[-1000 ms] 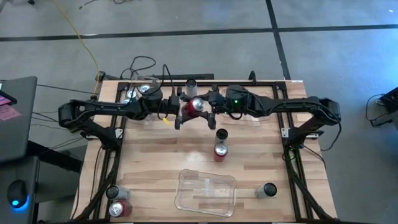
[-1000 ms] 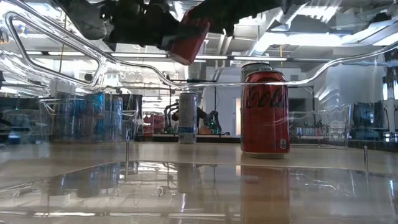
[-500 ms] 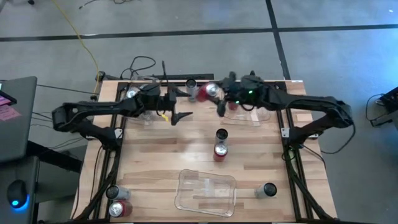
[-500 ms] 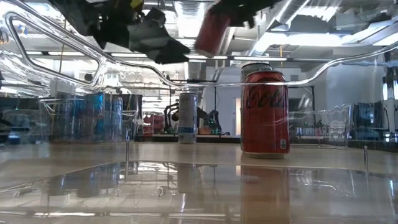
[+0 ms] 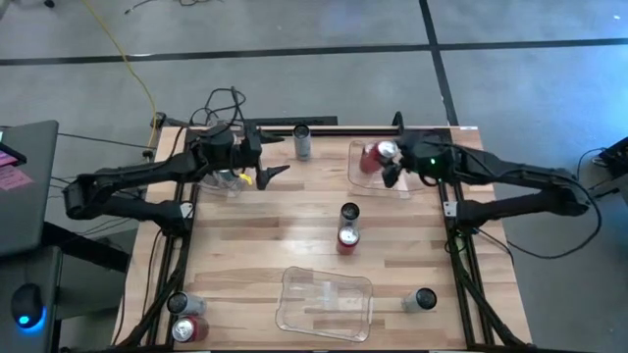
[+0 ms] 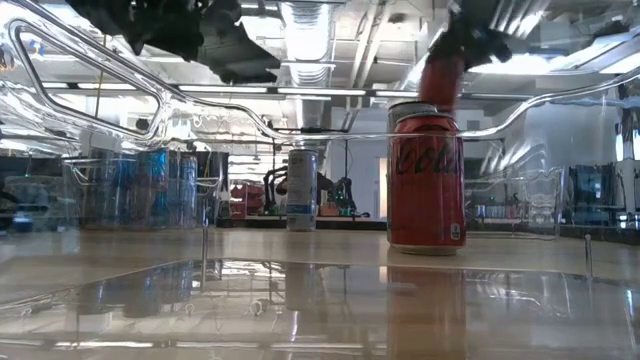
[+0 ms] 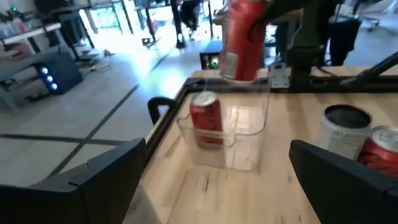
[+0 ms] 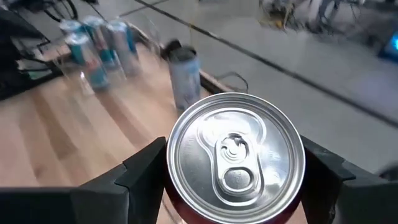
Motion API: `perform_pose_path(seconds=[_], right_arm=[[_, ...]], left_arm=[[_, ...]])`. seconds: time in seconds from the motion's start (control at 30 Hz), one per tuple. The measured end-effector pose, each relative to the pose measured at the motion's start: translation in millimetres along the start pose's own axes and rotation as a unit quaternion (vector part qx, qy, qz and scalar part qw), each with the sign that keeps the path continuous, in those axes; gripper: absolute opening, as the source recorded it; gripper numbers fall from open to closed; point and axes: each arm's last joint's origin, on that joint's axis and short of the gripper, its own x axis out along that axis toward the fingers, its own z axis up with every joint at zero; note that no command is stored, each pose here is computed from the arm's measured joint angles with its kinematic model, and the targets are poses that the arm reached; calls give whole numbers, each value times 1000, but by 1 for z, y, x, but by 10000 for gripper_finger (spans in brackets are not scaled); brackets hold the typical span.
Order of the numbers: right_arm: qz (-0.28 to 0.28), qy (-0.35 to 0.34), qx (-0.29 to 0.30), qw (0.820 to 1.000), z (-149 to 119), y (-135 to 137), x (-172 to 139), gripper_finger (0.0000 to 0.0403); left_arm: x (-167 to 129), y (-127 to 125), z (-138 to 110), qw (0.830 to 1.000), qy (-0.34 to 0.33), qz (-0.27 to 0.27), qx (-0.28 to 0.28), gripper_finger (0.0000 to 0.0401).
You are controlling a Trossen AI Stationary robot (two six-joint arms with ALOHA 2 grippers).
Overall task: Sort soda cans
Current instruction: Adjust the red soda can into the top right transparent bin
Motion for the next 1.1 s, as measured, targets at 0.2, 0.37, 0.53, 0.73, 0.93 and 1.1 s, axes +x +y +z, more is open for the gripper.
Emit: perform_pose_path(seconds=[0.2, 0.37, 0.53, 0.73, 0.93, 1.1], right_arm=[[-51, 32, 42, 997, -47, -27, 7, 283], [-102, 44, 62, 992, -66, -47, 16, 283], [-116, 57, 84, 988, -83, -64, 33, 283], [-105, 50, 114, 987, -101, -75, 49, 283], [-115, 60, 121, 984, -106, -81, 55, 283], [-119, 74, 119, 983, -110, -81, 66, 301]], left_arm=[[2, 1, 1, 1000, -8, 6, 3, 391], [2, 1, 3, 1000, -19, 12, 6, 391], [2, 1, 3, 1000, -21, 12, 6, 391], [2, 1, 3, 1000, -18, 11, 6, 391], [2, 1, 4, 1000, -22, 11, 8, 391], [2, 1, 4, 1000, -22, 11, 8, 391]])
